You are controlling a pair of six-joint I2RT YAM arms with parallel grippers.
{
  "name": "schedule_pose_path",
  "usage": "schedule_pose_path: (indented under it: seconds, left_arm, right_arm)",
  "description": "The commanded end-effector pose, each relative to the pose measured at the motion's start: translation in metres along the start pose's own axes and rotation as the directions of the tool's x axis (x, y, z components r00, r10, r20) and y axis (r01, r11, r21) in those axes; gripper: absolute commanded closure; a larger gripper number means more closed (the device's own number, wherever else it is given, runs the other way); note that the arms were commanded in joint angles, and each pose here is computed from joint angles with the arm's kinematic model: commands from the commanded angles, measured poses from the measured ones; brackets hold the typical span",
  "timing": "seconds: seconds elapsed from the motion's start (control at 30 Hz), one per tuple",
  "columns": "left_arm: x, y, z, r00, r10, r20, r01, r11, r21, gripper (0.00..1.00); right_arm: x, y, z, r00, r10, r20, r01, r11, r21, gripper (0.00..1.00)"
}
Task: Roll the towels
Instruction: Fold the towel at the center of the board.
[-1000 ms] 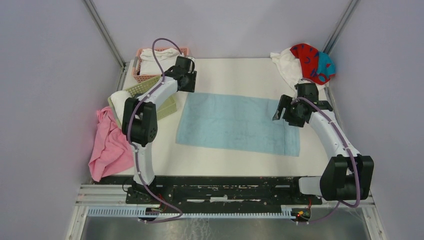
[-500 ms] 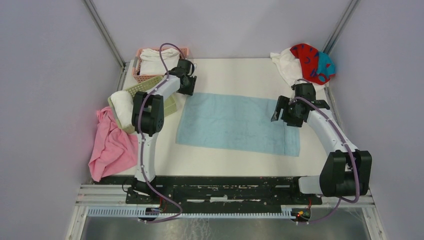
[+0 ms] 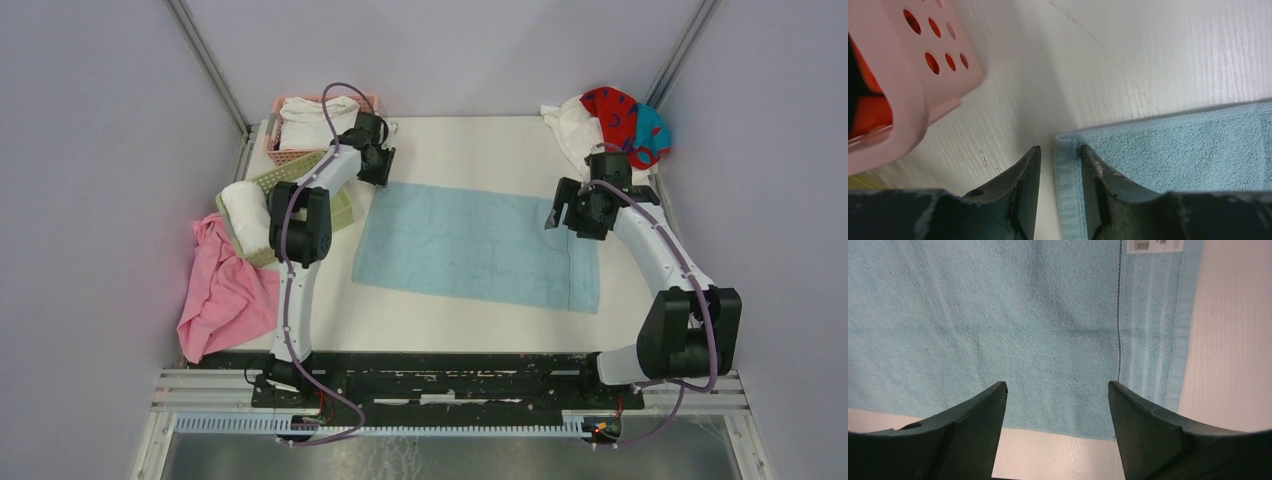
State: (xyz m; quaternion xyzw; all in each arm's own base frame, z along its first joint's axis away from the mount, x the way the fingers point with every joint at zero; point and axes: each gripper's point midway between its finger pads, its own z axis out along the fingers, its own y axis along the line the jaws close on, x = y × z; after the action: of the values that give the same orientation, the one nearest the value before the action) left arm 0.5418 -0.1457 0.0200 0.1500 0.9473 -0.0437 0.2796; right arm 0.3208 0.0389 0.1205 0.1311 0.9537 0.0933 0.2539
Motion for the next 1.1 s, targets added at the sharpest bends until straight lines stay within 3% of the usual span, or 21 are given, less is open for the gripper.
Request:
schedule_pose_path:
  seconds: [0.0, 0.13, 0.23, 0.43, 0.73, 1.07]
  left_arm:
    - [0.056, -0.014, 0.029, 0.985, 0.033, -0.171, -0.015, 0.994, 0.109, 0.61]
    - [0.064, -0.016, 0.033, 0.981, 0.024, -0.194, 0.003, 0.991, 0.137, 0.7]
    - [0.061, -0.018, 0.032, 0.981, 0.026, -0.19, 0.002, 0.989, 0.147, 0.72]
    - [0.06, -0.023, 0.034, 0.982, 0.027, -0.188, 0.006, 0.984, 0.176, 0.81]
    - [0.062, -0.022, 0.031, 0.978, 0.039, -0.203, -0.003, 0.985, 0.172, 0.97]
    - [0.064, -0.018, 0.029, 0.977, 0.049, -0.21, -0.016, 0.987, 0.159, 0.97]
  right_arm:
    - [-0.042, 0.005, -0.007, 0.993, -0.036, 0.108, 0.034, 0.999, 0.025, 0.19]
    - [-0.059, 0.007, 0.005, 0.989, -0.114, 0.098, 0.111, 0.993, 0.031, 0.2]
    - [-0.064, 0.011, 0.014, 0.973, -0.223, 0.052, 0.224, 0.975, -0.007, 0.24]
    - [-0.084, -0.004, 0.037, 0.908, -0.416, 0.036, 0.416, 0.909, 0.019, 0.24]
    - [-0.104, -0.037, 0.084, 0.9, -0.432, -0.058, 0.435, 0.899, 0.046, 0.32]
    - [-0.117, -0.079, 0.106, 0.876, -0.461, -0.141, 0.473, 0.878, 0.07, 0.45]
